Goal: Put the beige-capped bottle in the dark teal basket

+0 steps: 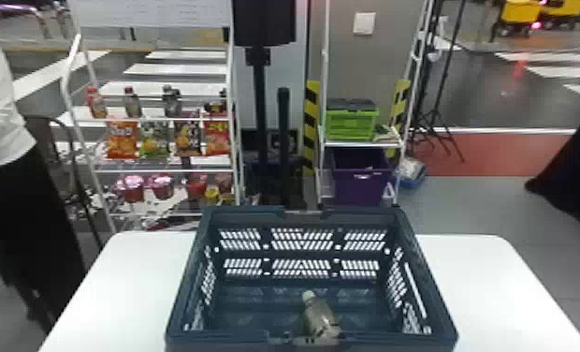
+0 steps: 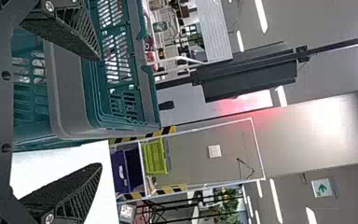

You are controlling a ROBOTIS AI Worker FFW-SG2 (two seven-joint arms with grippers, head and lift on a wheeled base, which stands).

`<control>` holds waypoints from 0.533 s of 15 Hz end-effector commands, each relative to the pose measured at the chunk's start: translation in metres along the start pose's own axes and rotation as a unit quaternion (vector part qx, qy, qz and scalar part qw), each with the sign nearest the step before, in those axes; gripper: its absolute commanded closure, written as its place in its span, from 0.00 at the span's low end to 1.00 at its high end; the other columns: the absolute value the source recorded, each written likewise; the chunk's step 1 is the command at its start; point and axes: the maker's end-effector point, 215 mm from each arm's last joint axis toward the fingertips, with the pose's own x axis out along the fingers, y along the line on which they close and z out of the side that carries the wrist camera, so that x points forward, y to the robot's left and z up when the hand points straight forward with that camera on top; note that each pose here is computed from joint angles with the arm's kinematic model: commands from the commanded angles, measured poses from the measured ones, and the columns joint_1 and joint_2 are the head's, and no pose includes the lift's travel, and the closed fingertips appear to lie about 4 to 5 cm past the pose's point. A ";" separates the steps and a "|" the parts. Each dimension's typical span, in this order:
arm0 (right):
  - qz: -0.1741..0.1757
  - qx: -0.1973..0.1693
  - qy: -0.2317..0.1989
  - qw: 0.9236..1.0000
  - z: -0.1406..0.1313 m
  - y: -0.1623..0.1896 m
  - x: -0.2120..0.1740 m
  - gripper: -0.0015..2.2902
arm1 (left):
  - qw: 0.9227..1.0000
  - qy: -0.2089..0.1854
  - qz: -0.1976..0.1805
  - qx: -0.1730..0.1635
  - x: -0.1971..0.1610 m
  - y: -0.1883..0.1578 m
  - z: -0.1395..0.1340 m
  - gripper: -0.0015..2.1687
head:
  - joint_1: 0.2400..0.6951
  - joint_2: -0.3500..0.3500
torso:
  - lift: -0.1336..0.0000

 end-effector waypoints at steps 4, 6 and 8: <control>0.002 -0.007 0.004 1.000 -0.002 0.002 0.000 0.04 | 1.000 0.002 -0.001 0.002 0.000 0.000 -0.002 0.07 | 0.57 0.50 | 1.00; 0.001 -0.007 0.004 1.000 -0.002 0.002 0.000 0.04 | 1.000 0.001 -0.001 0.001 0.000 0.000 -0.002 0.07 | 0.57 0.50 | 1.00; 0.001 -0.007 0.007 1.000 -0.004 0.002 0.000 0.04 | 1.000 0.001 -0.001 0.002 0.000 0.000 -0.002 0.07 | 0.57 0.50 | 1.00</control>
